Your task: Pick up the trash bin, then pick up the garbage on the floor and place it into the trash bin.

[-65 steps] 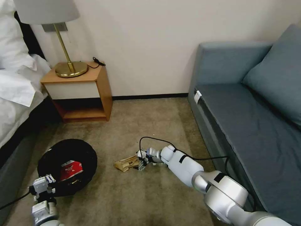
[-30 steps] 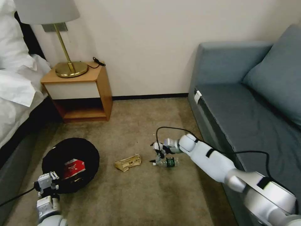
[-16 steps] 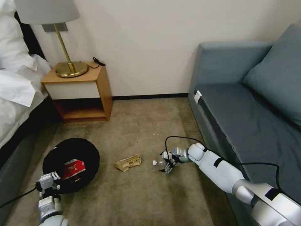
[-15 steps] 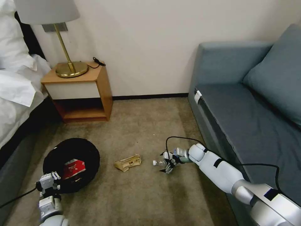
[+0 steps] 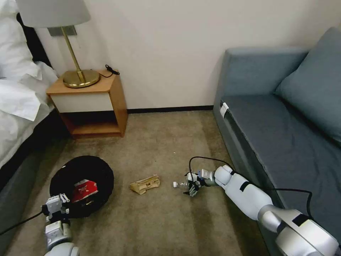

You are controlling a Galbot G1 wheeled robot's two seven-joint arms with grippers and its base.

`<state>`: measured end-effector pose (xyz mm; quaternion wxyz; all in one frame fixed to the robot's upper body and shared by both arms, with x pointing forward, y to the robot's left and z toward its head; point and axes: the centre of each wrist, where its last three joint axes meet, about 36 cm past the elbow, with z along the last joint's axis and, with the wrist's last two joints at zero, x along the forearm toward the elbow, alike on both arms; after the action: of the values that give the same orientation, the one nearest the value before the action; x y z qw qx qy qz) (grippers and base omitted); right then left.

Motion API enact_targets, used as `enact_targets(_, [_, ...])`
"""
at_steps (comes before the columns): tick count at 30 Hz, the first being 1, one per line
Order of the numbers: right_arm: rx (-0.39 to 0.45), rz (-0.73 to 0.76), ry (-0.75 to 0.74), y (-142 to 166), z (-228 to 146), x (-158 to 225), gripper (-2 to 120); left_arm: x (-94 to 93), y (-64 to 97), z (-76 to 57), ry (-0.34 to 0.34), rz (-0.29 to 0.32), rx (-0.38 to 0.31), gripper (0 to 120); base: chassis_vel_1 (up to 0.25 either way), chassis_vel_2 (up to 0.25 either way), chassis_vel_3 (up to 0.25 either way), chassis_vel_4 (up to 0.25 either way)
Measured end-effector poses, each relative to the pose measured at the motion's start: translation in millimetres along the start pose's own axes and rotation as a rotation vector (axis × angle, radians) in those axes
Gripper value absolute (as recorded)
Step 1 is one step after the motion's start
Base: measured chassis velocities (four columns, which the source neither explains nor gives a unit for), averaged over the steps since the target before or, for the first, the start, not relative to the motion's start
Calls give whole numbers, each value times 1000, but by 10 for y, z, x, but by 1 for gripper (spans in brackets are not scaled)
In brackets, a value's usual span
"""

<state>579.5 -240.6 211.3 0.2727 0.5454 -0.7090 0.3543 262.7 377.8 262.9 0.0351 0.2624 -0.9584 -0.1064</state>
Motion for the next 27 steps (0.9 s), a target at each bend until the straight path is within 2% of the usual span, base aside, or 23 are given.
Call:
enact_targets(7, [-12,20,31,23,148,-20,100,56,56,21,-2,-2,-3,6,0,0,0,0])
enact_targets(14, [-9,17,14,52,126,-55,99,68,40,3,-6,-3,2,6,0,0,0,0])
enact_targets(18, [-8,1,5,84,115,-83,82,78,23,-9,-8,-3,6,6,0,0,0,0])
enact_targets(21, [-8,-4,2,91,126,-82,76,87,27,-4,-6,-3,5,6,0,0,0,0])
enact_targets(23, [-11,-3,-1,90,146,-72,64,89,32,-2,-5,-4,4,6,0,0,0,0])
enact_targets(24, [-11,-3,-1,90,146,-72,64,89,32,-2,-5,-4,4,6,0,0,0,0])
enact_targets(26, [-12,0,-2,80,166,-52,54,85,29,-4,-6,-4,5,6,0,0,0,0])
enact_targets(27, [-12,0,-2,80,166,-52,54,85,29,-4,-6,-4,5,6,0,0,0,0])
